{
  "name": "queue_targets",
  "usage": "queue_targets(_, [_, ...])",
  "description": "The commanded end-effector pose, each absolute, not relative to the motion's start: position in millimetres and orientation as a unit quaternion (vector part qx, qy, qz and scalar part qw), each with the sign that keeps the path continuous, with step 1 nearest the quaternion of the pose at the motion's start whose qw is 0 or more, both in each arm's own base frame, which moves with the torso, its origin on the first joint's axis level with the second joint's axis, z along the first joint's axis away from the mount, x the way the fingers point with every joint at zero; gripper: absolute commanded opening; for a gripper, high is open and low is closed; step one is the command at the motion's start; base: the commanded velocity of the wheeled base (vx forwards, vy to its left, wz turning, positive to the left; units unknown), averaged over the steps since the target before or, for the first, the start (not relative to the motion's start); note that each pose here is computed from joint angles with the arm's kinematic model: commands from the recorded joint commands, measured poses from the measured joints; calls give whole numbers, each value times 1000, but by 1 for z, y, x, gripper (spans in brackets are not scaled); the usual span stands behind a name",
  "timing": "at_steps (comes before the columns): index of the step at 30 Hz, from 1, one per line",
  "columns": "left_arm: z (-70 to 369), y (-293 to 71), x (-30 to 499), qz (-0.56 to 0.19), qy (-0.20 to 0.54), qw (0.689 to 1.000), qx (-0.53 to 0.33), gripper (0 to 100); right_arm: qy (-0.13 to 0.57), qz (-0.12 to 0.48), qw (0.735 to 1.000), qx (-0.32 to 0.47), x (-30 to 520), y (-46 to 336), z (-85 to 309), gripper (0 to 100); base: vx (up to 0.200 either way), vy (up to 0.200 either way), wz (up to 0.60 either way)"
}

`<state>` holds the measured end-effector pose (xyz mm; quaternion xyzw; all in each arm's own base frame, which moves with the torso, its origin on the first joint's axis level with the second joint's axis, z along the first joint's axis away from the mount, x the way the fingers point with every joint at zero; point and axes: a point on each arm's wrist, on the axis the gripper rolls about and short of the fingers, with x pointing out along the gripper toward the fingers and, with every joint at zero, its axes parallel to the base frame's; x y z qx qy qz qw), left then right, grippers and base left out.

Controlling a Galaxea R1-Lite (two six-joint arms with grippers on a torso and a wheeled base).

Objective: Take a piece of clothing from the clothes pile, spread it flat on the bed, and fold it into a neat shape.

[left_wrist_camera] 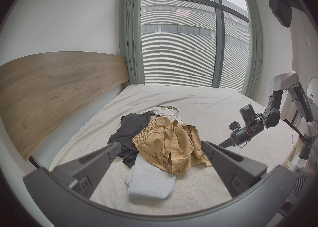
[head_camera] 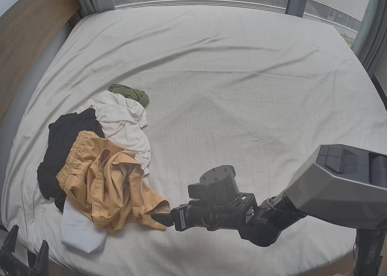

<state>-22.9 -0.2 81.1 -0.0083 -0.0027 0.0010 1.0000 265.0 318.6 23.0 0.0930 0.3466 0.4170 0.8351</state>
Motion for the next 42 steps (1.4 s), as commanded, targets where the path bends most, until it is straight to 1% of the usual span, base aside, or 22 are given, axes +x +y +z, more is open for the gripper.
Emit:
queue_targets(1, [76,0,-23,2,-1,1000,-8,100,357,414,833,86,265,327,7,100,0,0,0])
queue_targets(5, [76,0,-23,2,-1,1000,-8,100,369,413,829,79,263,330,2,100,0,0,0])
queue_targets(29, [76,0,-23,2,-1,1000,-9,100,370,417,825,90,261,354,-13,100,0,0,0])
queue_targets(30, [76,0,-23,2,-1,1000,-9,100,370,418,825,90,261,355,-14,0,0,0,0])
queue_targets(42, [76,0,-23,2,-2,1000,-9,100,368,411,828,97,263,357,-18,0,0,0,0])
